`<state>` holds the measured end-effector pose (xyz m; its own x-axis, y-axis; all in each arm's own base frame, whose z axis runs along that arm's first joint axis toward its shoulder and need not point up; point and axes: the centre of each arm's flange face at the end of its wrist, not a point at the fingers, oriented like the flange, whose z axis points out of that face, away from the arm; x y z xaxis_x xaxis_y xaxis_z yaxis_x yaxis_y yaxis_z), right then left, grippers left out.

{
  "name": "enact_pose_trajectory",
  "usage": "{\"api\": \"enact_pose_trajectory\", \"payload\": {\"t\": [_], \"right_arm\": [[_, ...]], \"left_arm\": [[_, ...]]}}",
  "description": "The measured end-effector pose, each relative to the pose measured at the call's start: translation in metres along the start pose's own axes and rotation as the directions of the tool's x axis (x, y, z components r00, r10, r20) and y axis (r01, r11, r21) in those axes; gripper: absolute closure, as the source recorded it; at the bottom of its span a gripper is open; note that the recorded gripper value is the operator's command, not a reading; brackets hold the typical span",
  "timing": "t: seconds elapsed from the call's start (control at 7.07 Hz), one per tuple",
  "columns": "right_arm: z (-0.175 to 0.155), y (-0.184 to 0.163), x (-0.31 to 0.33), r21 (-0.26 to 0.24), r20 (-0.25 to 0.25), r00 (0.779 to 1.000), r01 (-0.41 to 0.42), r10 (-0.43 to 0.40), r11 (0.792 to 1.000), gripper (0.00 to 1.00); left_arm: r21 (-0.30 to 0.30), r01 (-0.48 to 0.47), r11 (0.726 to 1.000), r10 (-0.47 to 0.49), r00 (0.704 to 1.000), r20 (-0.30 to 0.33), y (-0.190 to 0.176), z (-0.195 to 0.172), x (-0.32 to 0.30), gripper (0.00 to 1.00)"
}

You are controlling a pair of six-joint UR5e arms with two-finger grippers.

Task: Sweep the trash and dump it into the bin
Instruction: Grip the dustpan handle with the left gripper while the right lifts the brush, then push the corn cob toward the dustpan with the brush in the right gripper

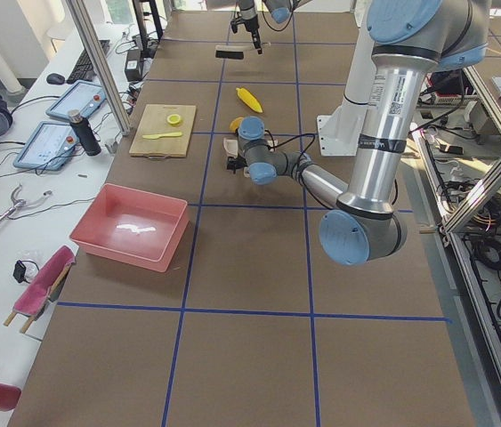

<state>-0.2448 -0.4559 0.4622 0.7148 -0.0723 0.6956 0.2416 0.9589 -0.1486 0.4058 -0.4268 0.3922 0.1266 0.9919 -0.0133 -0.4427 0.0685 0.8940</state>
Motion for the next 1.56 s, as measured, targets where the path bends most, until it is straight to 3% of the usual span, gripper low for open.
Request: {"api": "enact_pose_trajectory", "payload": {"t": [0.71, 1.13, 1.56], "right_arm": [[0.048, -0.008, -0.091, -0.117, -0.074, 0.995, 0.057, -0.066, 0.991, 1.00], [0.052, 0.002, -0.151, -0.150, -0.061, 0.998, 0.010, -0.019, 0.989, 1.00], [0.069, 0.017, -0.202, -0.174, -0.063, 0.998, 0.015, -0.027, 0.985, 1.00]], "left_arm": [[0.022, -0.011, 1.000, 0.011, 1.000, 0.001, -0.001, -0.001, 0.004, 0.03], [0.042, -0.022, 0.999, 0.022, 1.000, 0.008, 0.009, -0.004, 0.009, 0.03], [0.061, -0.001, 0.998, 0.001, 1.000, 0.009, 0.013, -0.005, 0.012, 0.03]]}}
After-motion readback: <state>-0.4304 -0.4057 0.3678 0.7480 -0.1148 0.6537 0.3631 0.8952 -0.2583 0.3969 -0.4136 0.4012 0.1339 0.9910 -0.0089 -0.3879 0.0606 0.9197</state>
